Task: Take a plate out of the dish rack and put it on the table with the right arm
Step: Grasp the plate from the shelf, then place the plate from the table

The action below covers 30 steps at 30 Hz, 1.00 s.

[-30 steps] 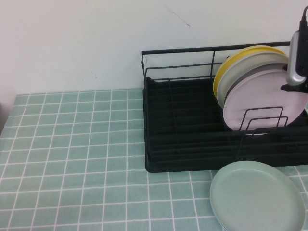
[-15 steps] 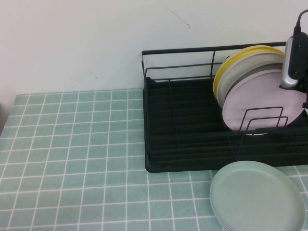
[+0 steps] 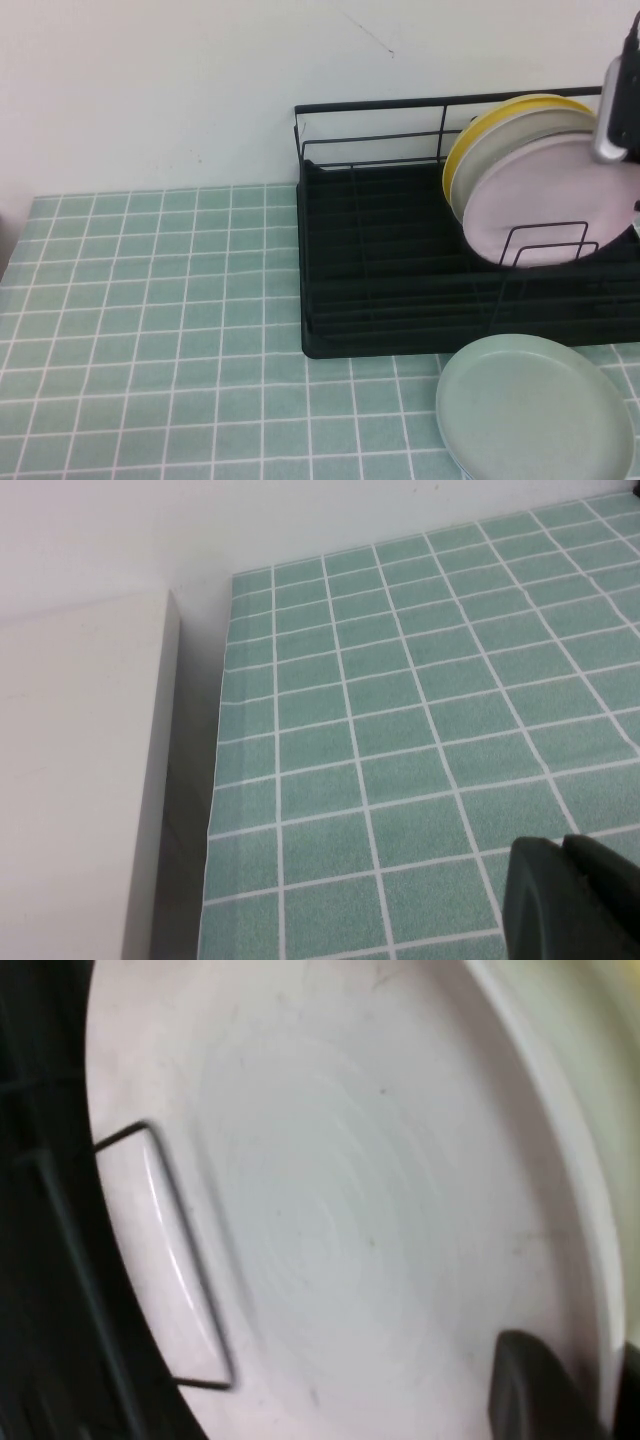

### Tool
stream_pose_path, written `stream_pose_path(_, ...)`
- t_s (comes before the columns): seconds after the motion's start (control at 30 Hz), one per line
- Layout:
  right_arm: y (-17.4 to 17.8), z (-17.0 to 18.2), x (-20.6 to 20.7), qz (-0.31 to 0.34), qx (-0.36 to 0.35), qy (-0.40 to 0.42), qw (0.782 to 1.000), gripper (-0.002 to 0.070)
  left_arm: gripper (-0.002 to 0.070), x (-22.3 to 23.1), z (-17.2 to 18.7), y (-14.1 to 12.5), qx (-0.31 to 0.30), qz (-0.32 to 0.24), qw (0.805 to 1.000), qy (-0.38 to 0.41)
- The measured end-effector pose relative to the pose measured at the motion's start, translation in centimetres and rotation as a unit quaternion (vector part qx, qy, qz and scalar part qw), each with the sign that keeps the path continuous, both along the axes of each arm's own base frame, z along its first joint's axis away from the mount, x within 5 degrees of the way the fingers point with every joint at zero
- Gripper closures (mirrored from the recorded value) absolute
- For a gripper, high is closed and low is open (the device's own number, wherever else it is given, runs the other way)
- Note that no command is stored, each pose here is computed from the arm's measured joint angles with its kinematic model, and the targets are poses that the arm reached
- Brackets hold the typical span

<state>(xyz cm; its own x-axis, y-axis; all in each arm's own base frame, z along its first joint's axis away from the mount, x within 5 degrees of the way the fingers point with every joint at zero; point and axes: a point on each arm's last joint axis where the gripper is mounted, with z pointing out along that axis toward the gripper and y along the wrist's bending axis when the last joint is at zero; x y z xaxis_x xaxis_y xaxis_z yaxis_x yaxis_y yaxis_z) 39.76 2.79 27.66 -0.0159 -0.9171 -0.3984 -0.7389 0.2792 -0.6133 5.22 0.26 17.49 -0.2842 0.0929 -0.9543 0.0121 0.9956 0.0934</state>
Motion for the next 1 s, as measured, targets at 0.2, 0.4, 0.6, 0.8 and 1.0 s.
stream_pose_path(0.2,0.0,6.7,-3.7,0.002,0.003,-0.071,0.997,0.0603,0.0678,0.0,0.0,0.0,0.0,0.0,1.0,0.0)
stream_pose_path(0.4,0.0,12.7,-9.7,-0.033,0.048,-0.09,0.994,0.0603,0.0678,0.0,0.0,0.0,0.0,0.0,1.0,0.0)
stream_pose_path(0.6,-0.6,14.4,-16.6,-0.218,0.211,0.01,0.953,0.0603,0.0678,0.0,0.0,0.0,0.0,0.0,1.0,0.0)
stream_pose_path(0.8,-0.6,8.8,-21.6,-0.37,0.314,0.157,0.86,0.0603,0.0678,0.0,0.0,0.0,0.0,0.0,1.0,0.0)
stream_pose_path(1.0,0.3,1.2,-22.8,-0.419,0.357,0.27,0.79,0.0603,0.0678,0.0,0.0,0.0,0.0,0.0,1.0,0.0)
